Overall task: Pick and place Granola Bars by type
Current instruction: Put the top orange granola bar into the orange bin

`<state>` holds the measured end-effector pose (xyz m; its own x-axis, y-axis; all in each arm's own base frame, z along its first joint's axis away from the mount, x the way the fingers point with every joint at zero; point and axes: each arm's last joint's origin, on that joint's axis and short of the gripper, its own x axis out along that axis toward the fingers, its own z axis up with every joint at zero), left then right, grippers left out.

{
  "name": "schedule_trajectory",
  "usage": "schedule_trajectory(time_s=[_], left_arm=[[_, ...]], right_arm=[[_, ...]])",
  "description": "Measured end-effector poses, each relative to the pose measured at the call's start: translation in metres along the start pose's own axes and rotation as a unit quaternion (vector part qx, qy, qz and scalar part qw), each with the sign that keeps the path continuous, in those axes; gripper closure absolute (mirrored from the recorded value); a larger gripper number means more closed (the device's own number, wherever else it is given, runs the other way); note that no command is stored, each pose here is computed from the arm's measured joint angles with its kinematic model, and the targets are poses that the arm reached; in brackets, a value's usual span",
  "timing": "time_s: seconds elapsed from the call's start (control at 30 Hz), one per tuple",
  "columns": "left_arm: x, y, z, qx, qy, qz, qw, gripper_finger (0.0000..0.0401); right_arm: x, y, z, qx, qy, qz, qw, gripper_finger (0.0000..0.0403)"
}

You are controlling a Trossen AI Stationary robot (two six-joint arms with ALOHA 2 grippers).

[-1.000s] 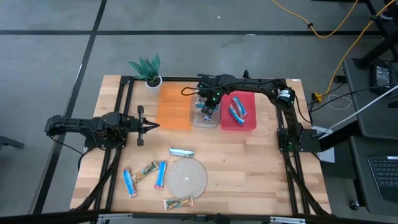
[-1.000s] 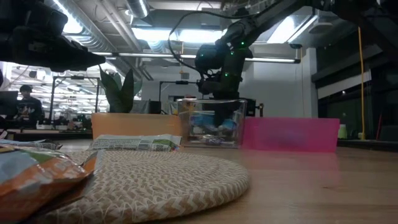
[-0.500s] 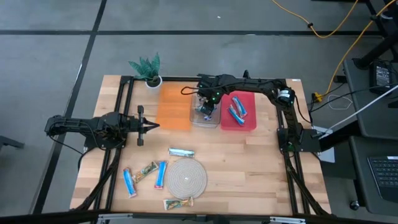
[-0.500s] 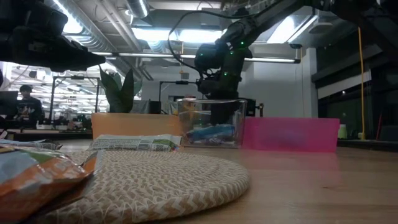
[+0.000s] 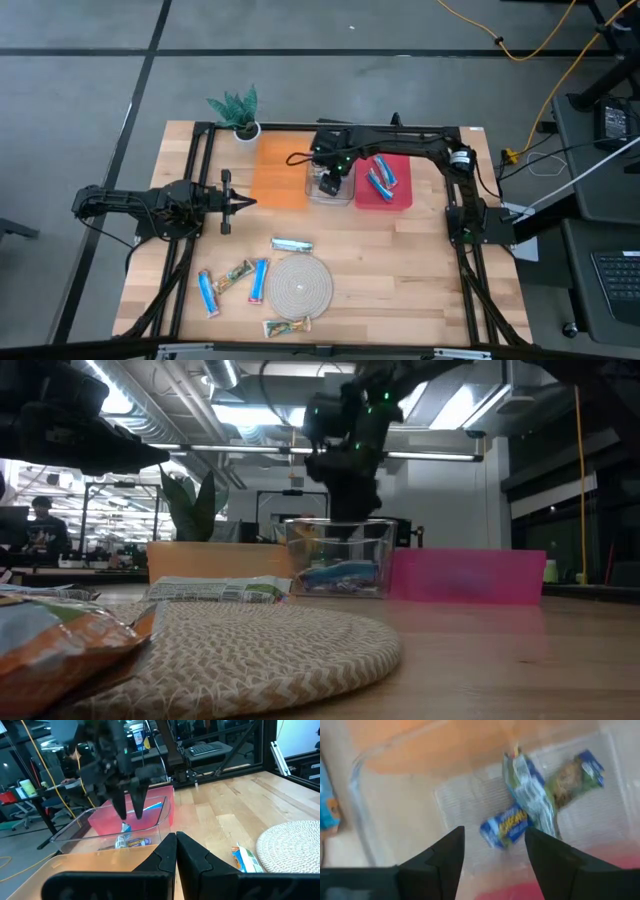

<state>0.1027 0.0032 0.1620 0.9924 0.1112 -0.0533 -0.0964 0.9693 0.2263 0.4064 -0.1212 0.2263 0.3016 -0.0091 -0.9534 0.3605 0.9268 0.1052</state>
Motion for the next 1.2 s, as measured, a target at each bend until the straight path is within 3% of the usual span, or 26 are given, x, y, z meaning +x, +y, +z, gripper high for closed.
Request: schedule_trajectory(time_s=[0.2,0.33,0.6,0.97,1.1,1.2], left_arm=[[0.000,0.000,0.000,0.000,0.000,0.000,1.000,0.0397],[0.000,0.000,0.000,0.000,0.000,0.000,1.000,0.0397],[0.000,0.000,0.000,0.000,0.000,0.000,1.000,0.0397],[0.000,0.000,0.000,0.000,0.000,0.000,1.000,0.0397],[0.000,0.000,0.000,0.000,0.000,0.000,1.000,0.0397],[0.000,0.000,0.000,0.000,0.000,0.000,1.000,0.0397]], right_arm=[[-0.045,0.020,-0.013,-0.012,-0.016,-0.034,0.999,0.0209],[-0.088,0.037,-0.035,-0.022,-0.053,-0.057,0.997,0.0220],[-0.156,0.062,-0.106,-0.070,-0.203,-0.009,0.977,0.0233],[-0.157,0.048,-0.214,-0.083,-0.337,0.070,0.935,0.0234],[-0.143,0.041,-0.241,-0.090,-0.396,0.110,0.907,0.0234],[-0.131,0.038,-0.254,-0.113,-0.449,0.158,0.872,0.0234]])
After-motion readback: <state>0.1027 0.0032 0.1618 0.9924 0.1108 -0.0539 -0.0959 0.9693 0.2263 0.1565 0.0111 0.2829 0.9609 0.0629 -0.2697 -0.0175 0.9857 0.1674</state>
